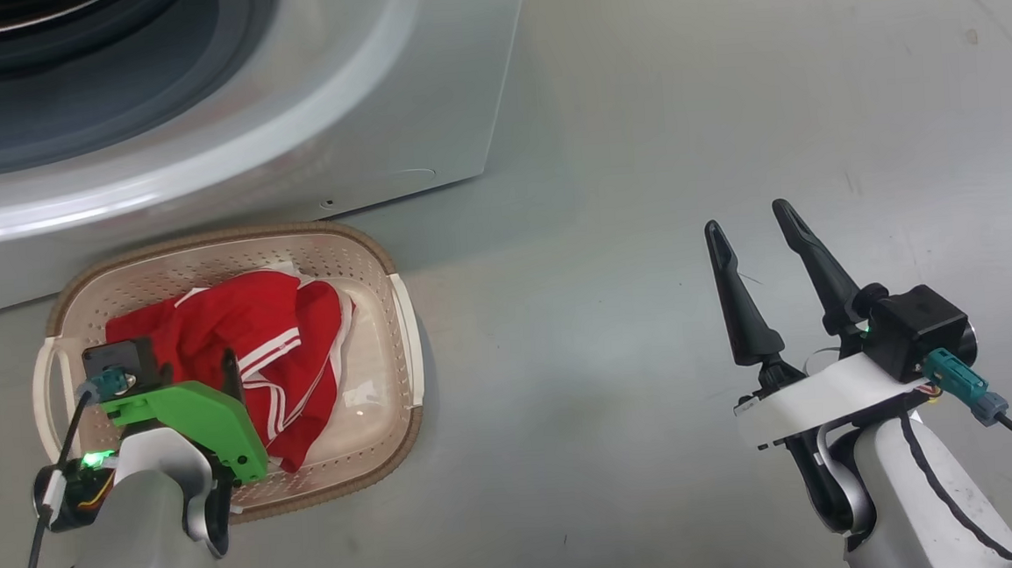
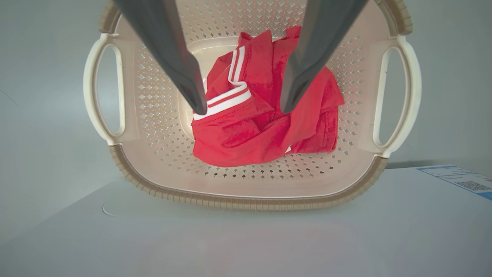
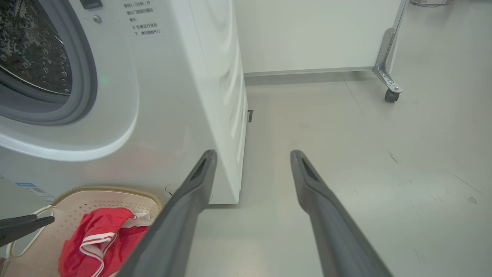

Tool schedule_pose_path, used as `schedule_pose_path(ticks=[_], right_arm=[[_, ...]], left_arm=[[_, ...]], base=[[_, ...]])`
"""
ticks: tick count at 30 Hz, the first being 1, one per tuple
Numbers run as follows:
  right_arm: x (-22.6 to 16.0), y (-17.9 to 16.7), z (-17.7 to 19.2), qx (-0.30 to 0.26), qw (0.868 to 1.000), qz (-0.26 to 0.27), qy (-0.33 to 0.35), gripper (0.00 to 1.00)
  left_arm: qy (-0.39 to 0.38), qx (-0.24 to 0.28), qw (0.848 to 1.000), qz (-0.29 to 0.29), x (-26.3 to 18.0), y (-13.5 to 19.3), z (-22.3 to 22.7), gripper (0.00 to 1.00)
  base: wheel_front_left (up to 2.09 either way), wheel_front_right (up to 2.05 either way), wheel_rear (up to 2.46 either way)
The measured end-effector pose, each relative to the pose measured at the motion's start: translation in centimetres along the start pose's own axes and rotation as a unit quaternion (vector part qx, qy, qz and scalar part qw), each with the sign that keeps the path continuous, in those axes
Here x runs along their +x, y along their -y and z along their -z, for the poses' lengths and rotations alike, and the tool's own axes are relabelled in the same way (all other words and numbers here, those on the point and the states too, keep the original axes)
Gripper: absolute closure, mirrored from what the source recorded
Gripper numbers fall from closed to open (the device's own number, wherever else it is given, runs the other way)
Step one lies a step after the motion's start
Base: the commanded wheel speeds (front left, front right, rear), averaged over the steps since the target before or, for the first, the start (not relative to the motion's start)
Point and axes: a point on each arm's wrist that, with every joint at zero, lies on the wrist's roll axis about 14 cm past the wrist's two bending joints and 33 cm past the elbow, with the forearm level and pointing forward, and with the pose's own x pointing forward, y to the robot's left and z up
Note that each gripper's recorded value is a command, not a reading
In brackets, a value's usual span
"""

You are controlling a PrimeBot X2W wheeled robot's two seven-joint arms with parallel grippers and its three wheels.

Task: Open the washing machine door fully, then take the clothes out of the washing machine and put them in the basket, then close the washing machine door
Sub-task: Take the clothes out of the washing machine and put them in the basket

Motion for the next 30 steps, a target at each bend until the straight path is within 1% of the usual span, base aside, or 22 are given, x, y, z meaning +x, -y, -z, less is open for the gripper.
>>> schedule_pose_path(ticks=[6, 10, 14, 18, 23, 30], right_arm=[[-0.1, -0.5, -0.4, 0.0, 1.0, -0.007, 0.006, 0.0], [-0.3, -0.9, -0.7, 0.0, 1.0, -0.013, 0.01, 0.0], [-0.6, -1.5, -1.5, 0.0, 1.0, -0.02, 0.021, 0.0], [-1.1, -1.6, -1.9, 0.0, 0.999, -0.02, 0.025, 0.0], [-2.2, -1.2, -2.1, -0.002, 1.0, -0.01, 0.027, 0.0], [-3.4, -2.1, -2.6, -0.008, 0.999, -0.022, 0.035, 0.0]], left_arm=[[0.048, 0.013, 0.999, 0.011, -1.1, 0.2, -1.8, 0.0], [0.1, 0.021, 0.995, 0.021, -2.2, 0.5, -3.9, 0.0], [0.155, 0.024, 0.987, 0.031, -3.7, 0.7, -6.0, 0.0], [0.177, 0.038, 0.983, 0.038, -4.9, 1.0, -6.7, 0.0], [0.214, 0.064, 0.973, 0.063, -6.9, 2.5, -8.6, 0.0], [0.275, 0.067, 0.957, 0.064, -10.3, 2.7, -11.2, 0.0]], base=[[0.0, 0.0, 0.0], [0.0, 0.0, 0.0], [0.0, 0.0, 0.0], [0.0, 0.0, 0.0], [0.0, 0.0, 0.0], [0.0, 0.0, 0.0]])
